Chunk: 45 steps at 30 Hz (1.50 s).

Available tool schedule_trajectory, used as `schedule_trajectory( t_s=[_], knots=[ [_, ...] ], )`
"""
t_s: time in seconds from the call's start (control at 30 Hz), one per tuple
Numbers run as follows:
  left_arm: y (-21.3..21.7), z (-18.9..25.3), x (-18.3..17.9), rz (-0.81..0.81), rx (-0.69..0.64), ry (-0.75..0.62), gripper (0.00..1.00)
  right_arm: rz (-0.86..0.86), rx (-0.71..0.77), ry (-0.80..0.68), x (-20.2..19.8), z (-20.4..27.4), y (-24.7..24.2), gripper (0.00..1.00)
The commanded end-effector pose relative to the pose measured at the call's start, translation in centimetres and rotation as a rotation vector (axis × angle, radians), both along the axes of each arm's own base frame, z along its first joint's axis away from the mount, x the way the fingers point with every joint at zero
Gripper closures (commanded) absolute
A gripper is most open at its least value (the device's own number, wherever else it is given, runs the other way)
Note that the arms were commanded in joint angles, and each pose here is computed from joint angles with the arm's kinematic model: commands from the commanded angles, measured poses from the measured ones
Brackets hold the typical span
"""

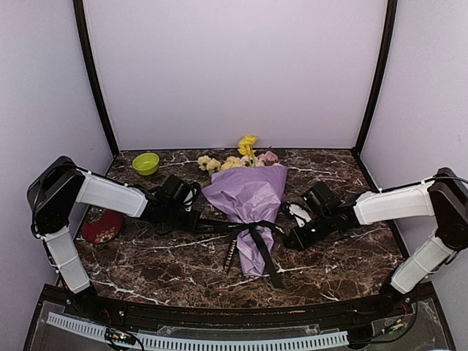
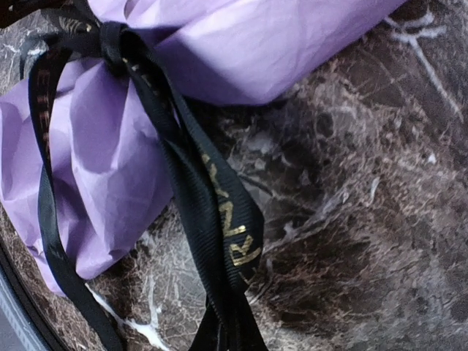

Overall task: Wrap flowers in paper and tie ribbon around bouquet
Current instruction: Adjust the ribbon on the folded bouquet.

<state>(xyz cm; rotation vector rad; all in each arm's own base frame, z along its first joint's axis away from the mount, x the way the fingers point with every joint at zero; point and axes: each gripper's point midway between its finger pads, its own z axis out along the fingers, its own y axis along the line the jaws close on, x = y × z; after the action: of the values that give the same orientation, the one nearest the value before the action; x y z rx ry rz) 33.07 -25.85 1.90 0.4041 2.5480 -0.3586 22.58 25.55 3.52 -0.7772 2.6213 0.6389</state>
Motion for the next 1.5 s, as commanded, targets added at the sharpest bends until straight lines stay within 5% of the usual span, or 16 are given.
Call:
schedule_trajectory(
  t_s=[0.0, 0.3, 1.03, 1.17, 1.23, 1.47],
  knots=[
    [3.0, -4.0, -1.7, 0.05, 0.109, 0.112, 1.0, 0.014, -0.05, 0.176, -4.3, -1.8, -1.7, 1.0],
    [4.0, -5.4, -2.4, 0.072, 0.129, 0.147, 1.0, -0.018, -0.037, 0.344, -7.5, -3.1, -2.5, 1.0],
    [5.4, -6.1, -3.8, 0.053, 0.177, 0.163, 1.0, -0.042, -0.059, 0.38, -8.4, -3.6, -3.3, 1.0],
    [3.9, -4.8, -3.6, -0.003, 0.105, 0.138, 1.0, -0.036, -0.052, 0.337, -7.2, -2.5, -2.7, 0.99],
    [2.5, -3.4, -3.5, -0.054, 0.034, 0.113, 0.97, -0.037, -0.035, 0.3, -6.3, -1.4, -2.2, 0.78],
    [-0.2, 3.8, -3.9, -0.219, -0.128, -0.008, 0.58, -0.071, 0.109, 0.132, -2.8, 5.1, -1.9, 0.2]
  ],
)
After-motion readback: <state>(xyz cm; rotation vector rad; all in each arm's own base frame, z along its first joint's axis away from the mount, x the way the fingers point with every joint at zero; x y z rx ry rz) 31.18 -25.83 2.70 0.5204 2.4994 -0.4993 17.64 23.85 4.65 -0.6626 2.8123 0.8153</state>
